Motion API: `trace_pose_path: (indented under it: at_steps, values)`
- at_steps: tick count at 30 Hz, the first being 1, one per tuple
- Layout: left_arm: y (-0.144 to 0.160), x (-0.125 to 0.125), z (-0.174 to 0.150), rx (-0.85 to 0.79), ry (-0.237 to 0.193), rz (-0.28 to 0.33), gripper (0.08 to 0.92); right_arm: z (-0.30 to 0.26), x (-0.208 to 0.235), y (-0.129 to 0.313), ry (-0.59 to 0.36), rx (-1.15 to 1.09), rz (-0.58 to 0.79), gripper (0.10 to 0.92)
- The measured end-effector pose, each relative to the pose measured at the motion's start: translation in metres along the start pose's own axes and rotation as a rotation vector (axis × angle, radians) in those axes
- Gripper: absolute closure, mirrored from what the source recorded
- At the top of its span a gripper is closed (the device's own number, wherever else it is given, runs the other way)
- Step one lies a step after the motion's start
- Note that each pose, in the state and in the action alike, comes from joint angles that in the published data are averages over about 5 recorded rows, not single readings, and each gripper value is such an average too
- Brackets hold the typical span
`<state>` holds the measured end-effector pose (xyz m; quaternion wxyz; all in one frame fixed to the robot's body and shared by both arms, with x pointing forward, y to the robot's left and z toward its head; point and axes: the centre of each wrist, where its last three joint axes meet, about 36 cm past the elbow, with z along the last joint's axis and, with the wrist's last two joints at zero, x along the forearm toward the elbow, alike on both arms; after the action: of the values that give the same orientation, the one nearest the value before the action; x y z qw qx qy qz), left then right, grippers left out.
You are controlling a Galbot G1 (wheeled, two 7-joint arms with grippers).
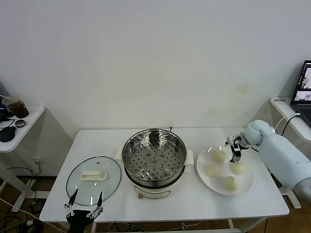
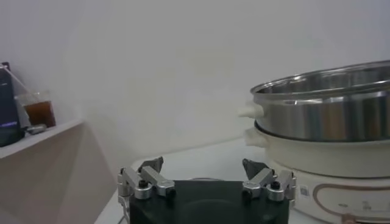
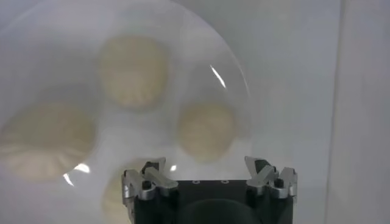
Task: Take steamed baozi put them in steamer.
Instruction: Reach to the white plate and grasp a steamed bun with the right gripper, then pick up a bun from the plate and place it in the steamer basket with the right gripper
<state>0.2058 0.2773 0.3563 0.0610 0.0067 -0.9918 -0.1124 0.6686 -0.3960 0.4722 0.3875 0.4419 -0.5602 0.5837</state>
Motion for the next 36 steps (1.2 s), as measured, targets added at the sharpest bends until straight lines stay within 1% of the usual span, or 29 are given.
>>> trace_pose_path:
  at_steps: [7,13,28,33,36]
  values:
    - [0.002,-0.001,-0.001,-0.006,-0.006,-0.003,0.177,-0.010,-0.013,-0.008,-0.005,-0.004,-0.024,0.201]
    - [0.002,-0.001,-0.002,-0.012,-0.012,-0.002,0.177,-0.019,-0.021,-0.014,-0.007,-0.007,-0.033,0.245]
    - [0.003,-0.002,-0.005,-0.019,-0.022,-0.002,0.177,-0.032,-0.033,-0.020,0.013,-0.010,-0.053,0.469]
    - [0.003,-0.002,-0.006,-0.022,-0.025,-0.003,0.177,-0.031,-0.031,-0.020,0.020,-0.013,-0.058,0.572]
    - [0.003,-0.003,-0.006,-0.026,-0.028,-0.003,0.177,-0.029,-0.028,-0.020,0.022,-0.014,-0.059,0.593]
